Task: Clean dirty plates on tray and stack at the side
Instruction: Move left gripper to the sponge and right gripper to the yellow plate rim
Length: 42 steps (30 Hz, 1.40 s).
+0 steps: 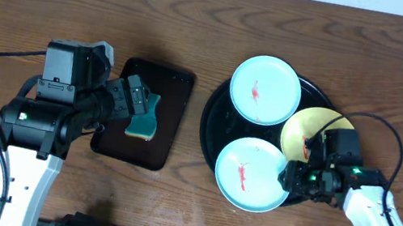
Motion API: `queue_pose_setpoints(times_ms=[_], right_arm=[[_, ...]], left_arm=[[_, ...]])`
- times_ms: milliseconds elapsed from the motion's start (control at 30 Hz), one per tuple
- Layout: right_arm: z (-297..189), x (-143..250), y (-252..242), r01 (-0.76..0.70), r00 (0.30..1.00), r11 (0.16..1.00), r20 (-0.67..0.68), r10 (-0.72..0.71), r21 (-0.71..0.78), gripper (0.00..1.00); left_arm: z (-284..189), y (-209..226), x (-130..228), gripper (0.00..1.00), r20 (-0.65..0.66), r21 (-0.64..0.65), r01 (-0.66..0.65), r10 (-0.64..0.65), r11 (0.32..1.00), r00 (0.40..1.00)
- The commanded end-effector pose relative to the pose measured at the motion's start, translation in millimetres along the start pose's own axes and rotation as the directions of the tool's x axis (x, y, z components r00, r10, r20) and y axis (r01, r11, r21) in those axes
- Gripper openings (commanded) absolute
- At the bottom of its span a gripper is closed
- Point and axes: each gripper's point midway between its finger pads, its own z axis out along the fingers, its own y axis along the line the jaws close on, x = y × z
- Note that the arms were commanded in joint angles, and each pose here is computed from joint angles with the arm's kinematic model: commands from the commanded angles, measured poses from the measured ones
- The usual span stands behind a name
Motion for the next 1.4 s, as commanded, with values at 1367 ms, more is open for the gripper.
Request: queue_pose_setpoints(times_ms=[1367], right_arm=[[29.7,-35.6,10.3,0.16,0.986,0.987,0.057,-0.159,-0.009,0.01]], left_arm=[[68.1,57.4,24.9,0.9,-0.272,-0.283,-0.015,-0.065,0.959,0.96]])
